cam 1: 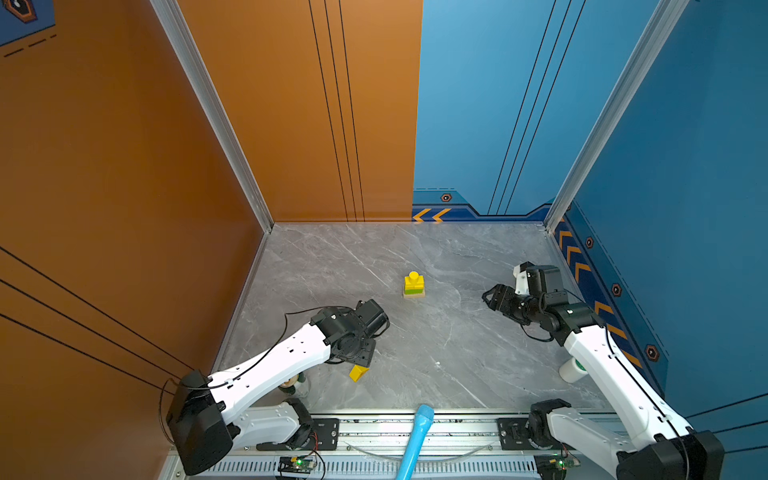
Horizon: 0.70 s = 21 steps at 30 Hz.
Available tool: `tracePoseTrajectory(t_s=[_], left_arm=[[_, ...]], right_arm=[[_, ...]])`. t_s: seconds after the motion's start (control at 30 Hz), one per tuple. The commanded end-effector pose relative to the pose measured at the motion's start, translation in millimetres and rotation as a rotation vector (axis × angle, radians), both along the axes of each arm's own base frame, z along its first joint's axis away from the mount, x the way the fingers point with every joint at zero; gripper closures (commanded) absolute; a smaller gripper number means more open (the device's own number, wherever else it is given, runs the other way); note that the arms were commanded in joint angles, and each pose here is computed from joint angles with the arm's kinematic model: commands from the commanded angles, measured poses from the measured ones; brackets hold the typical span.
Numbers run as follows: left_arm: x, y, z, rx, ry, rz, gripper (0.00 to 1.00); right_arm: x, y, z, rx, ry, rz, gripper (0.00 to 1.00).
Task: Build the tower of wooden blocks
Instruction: 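Swing the left arm toward the small yellow block near the robot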
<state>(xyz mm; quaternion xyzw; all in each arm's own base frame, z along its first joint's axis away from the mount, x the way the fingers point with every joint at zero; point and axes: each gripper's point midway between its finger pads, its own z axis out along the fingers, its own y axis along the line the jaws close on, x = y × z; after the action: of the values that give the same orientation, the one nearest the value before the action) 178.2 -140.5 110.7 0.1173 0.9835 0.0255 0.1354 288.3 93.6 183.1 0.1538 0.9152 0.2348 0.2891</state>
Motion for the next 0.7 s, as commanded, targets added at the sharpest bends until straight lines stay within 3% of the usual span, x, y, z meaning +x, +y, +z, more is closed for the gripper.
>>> tracePoseTrajectory(t_s=[0.0,0.37,0.67], left_arm=[[-0.8,-17.3,-16.7,-0.049,0.024,-0.051,0.3],[-6.7,-24.6,-65.6,0.007,0.154,-0.14,0.3],[-10.8,-14.2,-75.8,0.037,0.175,-0.129,0.29]], right_arm=[[1.9,-3.0,-0.2,-0.021,-0.005,-0.017,0.29],[2.3,-3.6,-0.1,-0.034,-0.001,-0.015,0.28],[3.6,-1.4,-1.8,-0.03,0.007,-0.006,0.27]])
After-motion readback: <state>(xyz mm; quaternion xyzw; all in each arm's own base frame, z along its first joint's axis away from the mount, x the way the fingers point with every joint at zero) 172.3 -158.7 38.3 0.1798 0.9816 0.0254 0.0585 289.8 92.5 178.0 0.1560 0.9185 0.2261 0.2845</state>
